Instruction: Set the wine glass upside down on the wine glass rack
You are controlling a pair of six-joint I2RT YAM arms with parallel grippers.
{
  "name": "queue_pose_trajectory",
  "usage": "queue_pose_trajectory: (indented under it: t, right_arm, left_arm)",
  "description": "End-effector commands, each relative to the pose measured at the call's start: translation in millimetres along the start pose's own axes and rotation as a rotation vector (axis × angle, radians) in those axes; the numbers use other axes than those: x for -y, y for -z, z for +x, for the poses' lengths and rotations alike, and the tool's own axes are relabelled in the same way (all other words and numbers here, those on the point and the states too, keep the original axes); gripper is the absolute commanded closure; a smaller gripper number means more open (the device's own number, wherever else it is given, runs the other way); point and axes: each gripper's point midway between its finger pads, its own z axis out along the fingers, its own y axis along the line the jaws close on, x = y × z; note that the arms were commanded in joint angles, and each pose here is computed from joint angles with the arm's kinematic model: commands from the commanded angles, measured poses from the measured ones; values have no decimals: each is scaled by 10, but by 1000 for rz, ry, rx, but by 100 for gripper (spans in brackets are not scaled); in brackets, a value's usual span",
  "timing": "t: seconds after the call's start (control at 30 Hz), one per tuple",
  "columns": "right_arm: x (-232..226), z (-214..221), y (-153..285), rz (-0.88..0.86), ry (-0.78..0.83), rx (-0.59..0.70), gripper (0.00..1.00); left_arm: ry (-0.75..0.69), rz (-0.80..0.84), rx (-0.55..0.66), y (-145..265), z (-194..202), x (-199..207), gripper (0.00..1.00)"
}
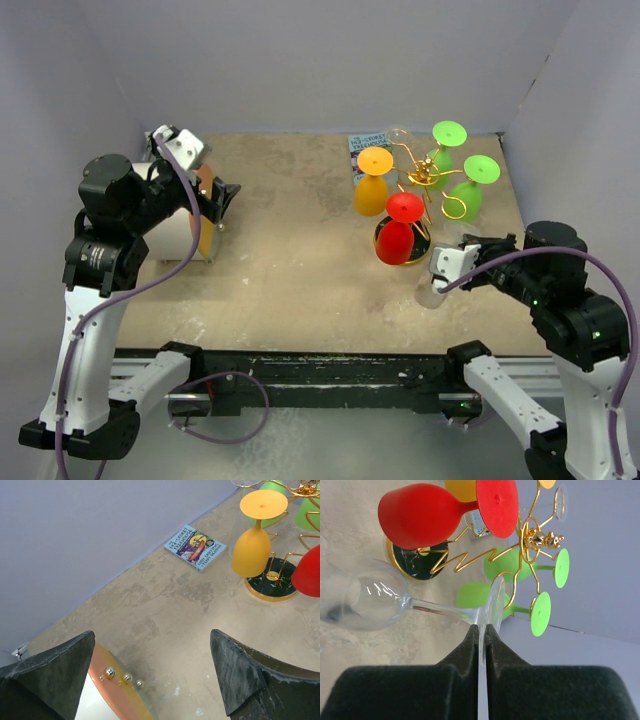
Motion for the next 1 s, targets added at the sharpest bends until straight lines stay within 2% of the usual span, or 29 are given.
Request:
queue_pose_trajectory:
  t: [0.0,0.3,0.97]
  right_arm:
    - [198,-30,16,25,139,-9,100]
    - [321,57,-72,-22,264,-80,100]
    - [501,-102,-464,-89,348,1,100]
  left_arm:
    - [-21,7,57,10,-126,-1,1]
    - [-21,20,66,24,-132,28,1]
    - [-26,33,83,92,-137,80,1]
